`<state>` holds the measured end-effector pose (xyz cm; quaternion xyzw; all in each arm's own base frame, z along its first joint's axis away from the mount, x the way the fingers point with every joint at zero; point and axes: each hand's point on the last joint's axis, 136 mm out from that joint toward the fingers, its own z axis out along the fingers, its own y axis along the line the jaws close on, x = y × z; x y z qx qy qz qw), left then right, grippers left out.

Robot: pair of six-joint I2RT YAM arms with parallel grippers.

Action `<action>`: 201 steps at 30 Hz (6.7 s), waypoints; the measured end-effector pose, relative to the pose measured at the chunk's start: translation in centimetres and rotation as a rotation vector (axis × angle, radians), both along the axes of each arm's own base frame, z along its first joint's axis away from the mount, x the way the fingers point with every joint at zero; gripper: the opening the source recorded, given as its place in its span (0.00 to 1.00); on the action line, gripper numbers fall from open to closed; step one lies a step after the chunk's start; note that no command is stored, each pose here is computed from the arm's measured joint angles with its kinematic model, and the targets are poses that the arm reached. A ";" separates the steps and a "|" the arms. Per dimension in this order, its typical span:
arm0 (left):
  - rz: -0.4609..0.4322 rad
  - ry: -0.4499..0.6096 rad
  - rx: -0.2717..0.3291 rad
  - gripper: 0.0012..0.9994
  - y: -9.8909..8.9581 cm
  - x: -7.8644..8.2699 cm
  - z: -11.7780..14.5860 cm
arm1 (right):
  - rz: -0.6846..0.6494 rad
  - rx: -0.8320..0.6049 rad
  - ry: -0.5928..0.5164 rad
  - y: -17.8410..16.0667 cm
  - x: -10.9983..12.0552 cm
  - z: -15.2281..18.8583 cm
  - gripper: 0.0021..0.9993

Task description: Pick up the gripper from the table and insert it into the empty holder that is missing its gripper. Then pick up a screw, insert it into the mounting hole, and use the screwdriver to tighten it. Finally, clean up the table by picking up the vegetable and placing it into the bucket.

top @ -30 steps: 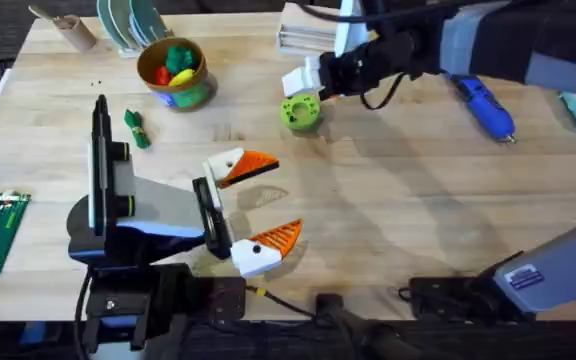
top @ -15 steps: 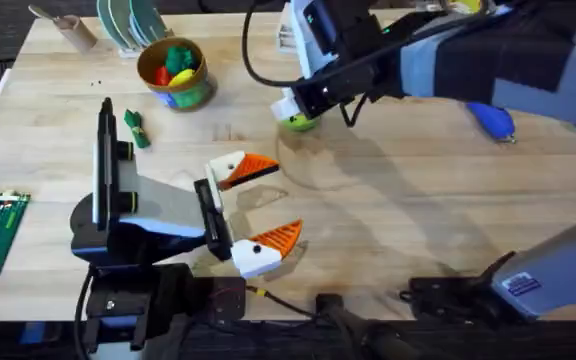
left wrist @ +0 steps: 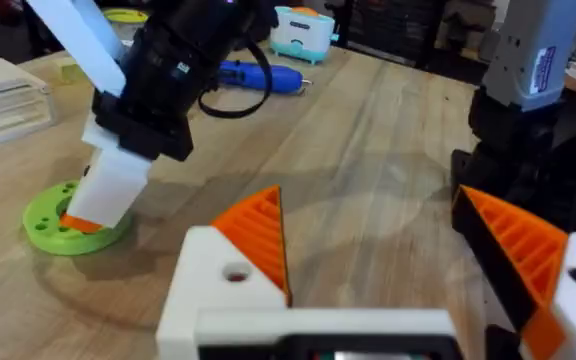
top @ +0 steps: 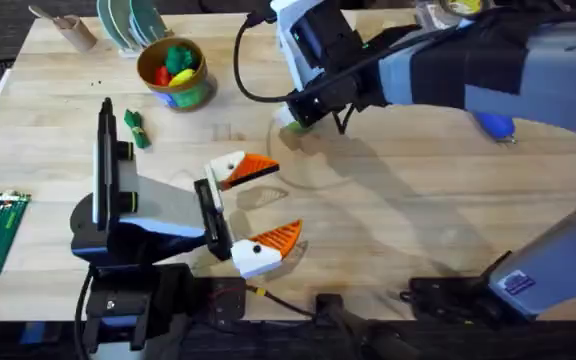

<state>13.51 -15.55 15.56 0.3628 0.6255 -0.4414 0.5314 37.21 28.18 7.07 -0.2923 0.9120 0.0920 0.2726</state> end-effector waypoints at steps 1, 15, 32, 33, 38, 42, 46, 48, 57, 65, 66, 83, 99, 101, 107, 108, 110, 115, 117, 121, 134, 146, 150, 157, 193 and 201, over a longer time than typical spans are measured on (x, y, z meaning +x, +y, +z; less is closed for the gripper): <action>0.000 0.000 0.000 0.99 0.0 0.0 0.0 | 0.000 -0.002 0.001 0.0 0.0 -0.1 0.57; 0.000 0.000 0.000 0.99 0.0 0.0 0.0 | 0.038 -0.017 0.000 1.0 -0.8 -0.5 0.45; 0.000 0.000 0.000 0.99 0.0 0.0 0.0 | 0.034 -0.070 -0.028 0.7 -0.4 -1.1 0.25; 0.000 0.000 0.000 0.99 0.0 0.0 0.0 | 0.034 -0.071 -0.030 0.7 -0.4 -1.1 0.24; 0.000 0.000 0.000 0.99 0.0 0.0 0.0 | 0.051 -0.079 -0.037 0.7 -0.4 -1.0 0.18; 0.000 0.000 0.000 0.99 0.0 0.0 0.0 | 0.060 -0.084 -0.040 0.8 -0.4 -1.0 0.14; 0.000 0.000 0.000 0.99 0.0 0.0 0.0 | 0.063 -0.084 -0.043 0.8 -0.4 -1.0 0.02; 0.000 0.000 0.000 0.99 0.0 0.0 0.0 | 0.063 -0.085 -0.042 0.8 -0.4 -1.0 0.02; 0.000 0.000 0.000 0.99 0.0 0.0 0.0 | 0.072 -0.094 -0.041 0.7 -0.4 -0.9 0.02; 0.000 0.000 0.000 0.99 0.0 0.0 0.0 | 0.096 -0.108 -0.047 1.1 0.1 1.0 0.01; 0.000 0.000 0.000 0.99 0.0 0.0 0.0 | 0.097 -0.105 -0.052 1.2 0.2 1.3 0.01; 0.000 0.000 0.000 0.99 0.0 0.0 0.0 | 0.092 -0.145 -0.150 -0.2 0.4 9.6 0.01; -0.001 -0.008 0.003 0.99 0.0 0.0 0.0 | 0.408 -0.003 -0.119 6.2 -9.9 18.4 0.01; -0.010 -0.029 0.009 0.99 -0.1 -0.1 0.0 | 0.441 -0.002 -0.114 7.0 -11.1 18.3 0.01; -0.027 -0.065 0.019 0.99 -0.1 -0.4 0.1 | 0.507 0.015 -0.064 7.9 -13.4 17.9 0.01; -0.027 -0.067 0.020 0.99 -0.1 -0.4 0.1 | 0.512 0.017 -0.055 7.9 -13.6 17.9 0.01; -0.029 -0.072 0.021 0.99 -0.1 -0.4 0.1 | 0.519 0.018 -0.039 7.8 -13.9 17.7 0.01; -0.029 -0.076 0.022 0.99 -0.2 -0.4 0.1 | 0.543 0.031 -0.013 8.0 -14.7 17.6 0.01; -0.029 -0.076 0.022 0.99 -0.2 -0.4 0.1 | 0.558 0.040 -0.001 8.2 -15.2 17.6 0.01; -0.029 -0.076 0.022 0.99 -0.2 -0.4 0.1 | 0.578 0.043 0.018 8.4 -16.0 17.5 0.01; -0.029 -0.076 0.022 0.99 -0.2 -0.4 0.1 | 0.624 0.026 0.044 9.6 -17.6 16.4 0.01; -0.029 -0.076 0.022 0.99 -0.2 -0.4 0.1 | 0.599 -0.012 0.021 9.4 -16.7 15.8 0.01; -0.029 -0.076 0.022 0.99 -0.2 -0.4 0.1 | 0.597 -0.016 0.020 9.4 -16.7 15.8 0.01; -0.029 -0.076 0.022 0.99 -0.2 -0.4 0.1 | 0.603 -0.015 0.018 9.6 -16.9 15.8 0.01; -0.030 -0.067 0.021 0.99 -0.2 -0.4 0.0 | 0.615 -0.032 0.038 9.5 -17.5 14.6 0.01; -0.034 -0.069 0.021 0.99 -0.2 -0.5 0.0 | 0.624 -0.026 0.056 9.5 -17.9 14.4 0.01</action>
